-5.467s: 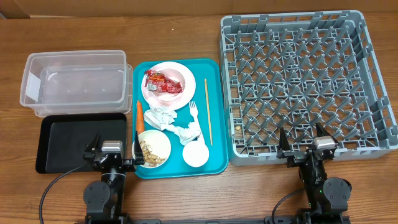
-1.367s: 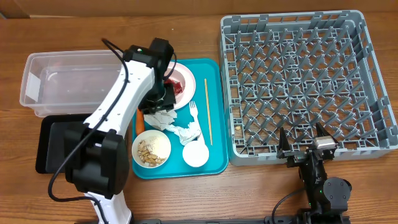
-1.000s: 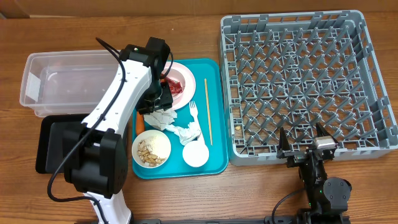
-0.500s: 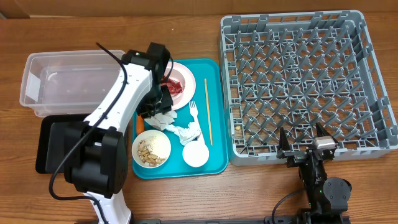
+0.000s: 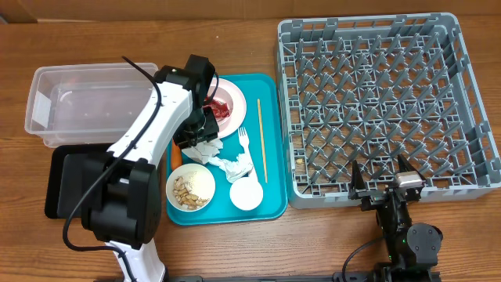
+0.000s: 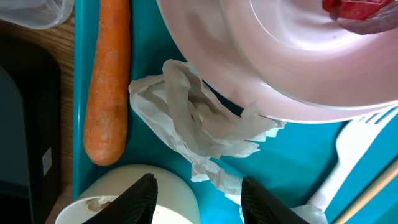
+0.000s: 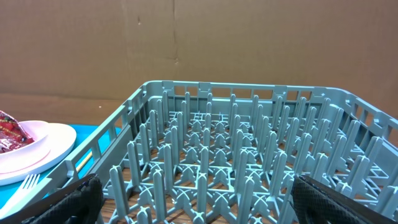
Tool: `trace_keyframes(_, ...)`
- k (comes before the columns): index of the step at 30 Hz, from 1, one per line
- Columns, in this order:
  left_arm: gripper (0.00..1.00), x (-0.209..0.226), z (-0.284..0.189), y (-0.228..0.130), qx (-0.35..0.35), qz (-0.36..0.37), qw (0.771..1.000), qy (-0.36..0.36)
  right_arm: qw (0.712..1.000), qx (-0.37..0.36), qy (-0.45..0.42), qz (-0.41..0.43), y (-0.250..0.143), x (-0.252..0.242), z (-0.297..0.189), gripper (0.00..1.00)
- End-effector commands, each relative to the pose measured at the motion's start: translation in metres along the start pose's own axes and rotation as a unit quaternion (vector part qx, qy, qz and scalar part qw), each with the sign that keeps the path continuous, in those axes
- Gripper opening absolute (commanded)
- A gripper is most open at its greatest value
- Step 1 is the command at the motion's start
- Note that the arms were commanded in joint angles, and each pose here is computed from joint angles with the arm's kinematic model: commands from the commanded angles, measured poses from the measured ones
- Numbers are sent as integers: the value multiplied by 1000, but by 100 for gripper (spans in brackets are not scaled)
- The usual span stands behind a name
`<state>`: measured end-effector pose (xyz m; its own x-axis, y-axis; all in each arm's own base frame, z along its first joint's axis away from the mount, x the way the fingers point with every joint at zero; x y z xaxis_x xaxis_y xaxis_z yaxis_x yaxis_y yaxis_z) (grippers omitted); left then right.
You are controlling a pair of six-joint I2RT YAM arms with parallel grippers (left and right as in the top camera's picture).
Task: Sort waste into correct bins and load items into the dishwasher
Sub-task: 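Lower the left gripper and grasp the white tissue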
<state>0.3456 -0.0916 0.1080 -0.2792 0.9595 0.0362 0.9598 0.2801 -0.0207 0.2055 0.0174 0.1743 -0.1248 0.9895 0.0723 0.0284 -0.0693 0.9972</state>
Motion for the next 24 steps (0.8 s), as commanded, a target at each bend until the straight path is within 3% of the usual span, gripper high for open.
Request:
trace_keyframes(1,46,2,10,-3,7,-9,1000,12,1000,-1,4,-4,-2,1,0,100)
trace_keyframes(5,51,2,10,-2,3,-9,1000,10,1000,-1,4,-4,-2,1,0,100)
trace_keyframes(18,52,1,12,0,-1,-23,1000,7,1000,-1,4,-4,-2,1,0,100)
trace_keyframes(24,58,-4,25,-3,-8,-18,1000,3,1000,-1,4,-4,-2,1,0,100)
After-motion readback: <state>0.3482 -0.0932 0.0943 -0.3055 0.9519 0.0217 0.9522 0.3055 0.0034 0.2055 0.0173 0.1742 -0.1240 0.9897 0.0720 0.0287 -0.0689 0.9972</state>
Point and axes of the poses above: each gripper's point midway between its finger pads, its own z axis out along the fingers, its own x axis along the line the jaws close on, y = z × x, the point moved 4 cm from there along -z, back along the fingers, and after that the axes turned 5 degrees about z, right-handed, at the moved point
